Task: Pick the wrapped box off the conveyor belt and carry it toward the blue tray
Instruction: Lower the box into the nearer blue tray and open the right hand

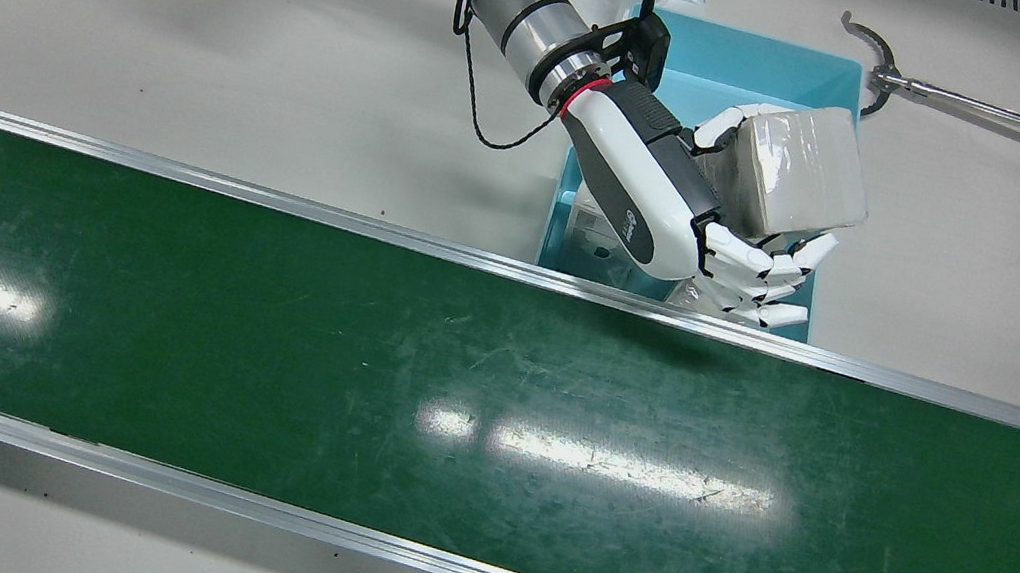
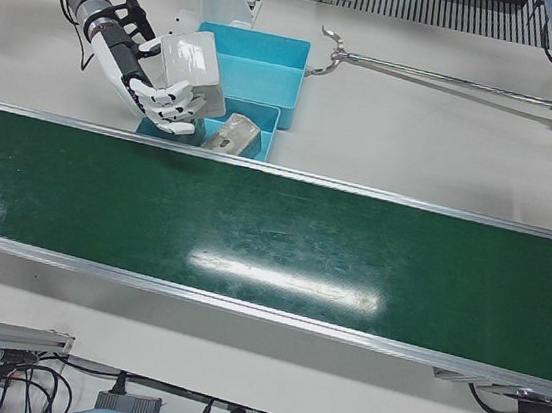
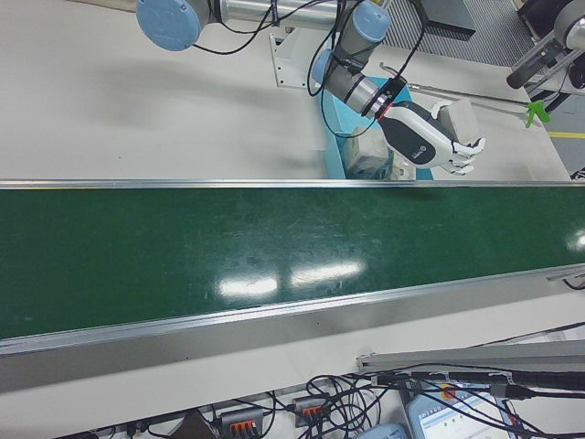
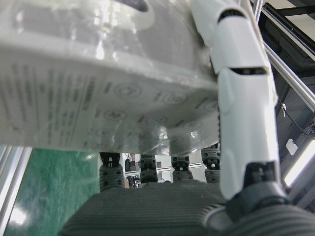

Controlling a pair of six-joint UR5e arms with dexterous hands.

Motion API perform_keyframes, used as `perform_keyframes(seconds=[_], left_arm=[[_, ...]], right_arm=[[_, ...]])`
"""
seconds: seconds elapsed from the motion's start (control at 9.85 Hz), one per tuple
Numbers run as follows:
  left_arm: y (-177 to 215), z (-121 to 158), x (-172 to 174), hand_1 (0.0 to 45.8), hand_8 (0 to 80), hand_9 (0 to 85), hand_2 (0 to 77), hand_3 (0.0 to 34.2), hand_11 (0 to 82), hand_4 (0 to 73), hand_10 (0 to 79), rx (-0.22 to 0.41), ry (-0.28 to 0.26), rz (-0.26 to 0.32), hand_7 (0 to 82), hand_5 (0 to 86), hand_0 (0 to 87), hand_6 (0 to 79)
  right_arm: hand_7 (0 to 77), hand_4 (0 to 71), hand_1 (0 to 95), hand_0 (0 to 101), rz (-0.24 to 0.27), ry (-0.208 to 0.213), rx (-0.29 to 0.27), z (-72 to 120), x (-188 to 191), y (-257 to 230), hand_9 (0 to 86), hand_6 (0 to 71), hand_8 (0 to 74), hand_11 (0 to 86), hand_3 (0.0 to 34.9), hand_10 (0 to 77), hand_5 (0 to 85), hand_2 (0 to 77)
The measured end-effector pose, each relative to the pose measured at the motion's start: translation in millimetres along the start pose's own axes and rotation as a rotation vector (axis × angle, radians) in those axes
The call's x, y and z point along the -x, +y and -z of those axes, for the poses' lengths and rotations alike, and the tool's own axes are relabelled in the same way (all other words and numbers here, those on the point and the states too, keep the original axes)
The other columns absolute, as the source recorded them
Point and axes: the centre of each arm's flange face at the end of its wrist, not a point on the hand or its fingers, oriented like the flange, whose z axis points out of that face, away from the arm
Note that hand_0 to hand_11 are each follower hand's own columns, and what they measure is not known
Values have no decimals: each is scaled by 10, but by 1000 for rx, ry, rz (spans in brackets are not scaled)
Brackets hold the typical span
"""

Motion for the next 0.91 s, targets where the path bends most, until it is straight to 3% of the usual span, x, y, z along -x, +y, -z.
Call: perform_keyframes(seconds=[0.1, 0.2, 0.3, 0.41, 0.51, 0.61, 0.91], left_arm=[[0, 0, 0, 0, 0, 0, 5, 0, 0, 0, 5, 0, 0, 0, 0, 11, 0, 5], [0, 0, 0, 0, 0, 0, 5, 0, 0, 0, 5, 0, 0, 0, 5, 11, 0, 0], [0, 0, 0, 0, 0, 0, 5, 0, 0, 0, 0, 0, 0, 0, 0, 11, 0, 5], [0, 0, 0, 0, 0, 0, 5, 0, 0, 0, 0, 0, 0, 0, 0, 11, 0, 5], [0, 0, 0, 0, 0, 0, 5, 0, 0, 0, 5, 0, 0, 0, 0, 11, 0, 0], [0, 0, 0, 0, 0, 0, 5, 0, 0, 0, 5, 0, 0, 0, 0, 11, 0, 0], [0, 0, 0, 0, 0, 0, 5, 0, 0, 0, 5, 0, 0, 0, 5, 11, 0, 0]], right_arm=[[480, 213, 5, 552, -3, -2, 8, 27, 24, 30, 273, 65, 11, 316, 146, 491, 344, 327], [480, 213, 5, 552, -5, -4, 12, 70, 49, 37, 273, 65, 11, 316, 146, 491, 344, 327], [207, 196, 196, 518, -6, -4, 14, 122, 73, 30, 16, 76, 0, 164, 206, 327, 360, 224], [207, 196, 196, 518, -8, -4, 18, 181, 103, 26, 16, 76, 0, 164, 206, 327, 360, 224], [273, 185, 196, 520, -10, -7, 24, 251, 145, 34, 49, 76, 0, 22, 273, 76, 365, 202], [267, 196, 180, 521, -12, -13, 33, 332, 226, 46, 49, 71, 0, 11, 279, 0, 365, 207], [267, 196, 180, 521, 33, -68, 57, 573, 994, -9, 49, 71, 0, 11, 282, 0, 365, 218]])
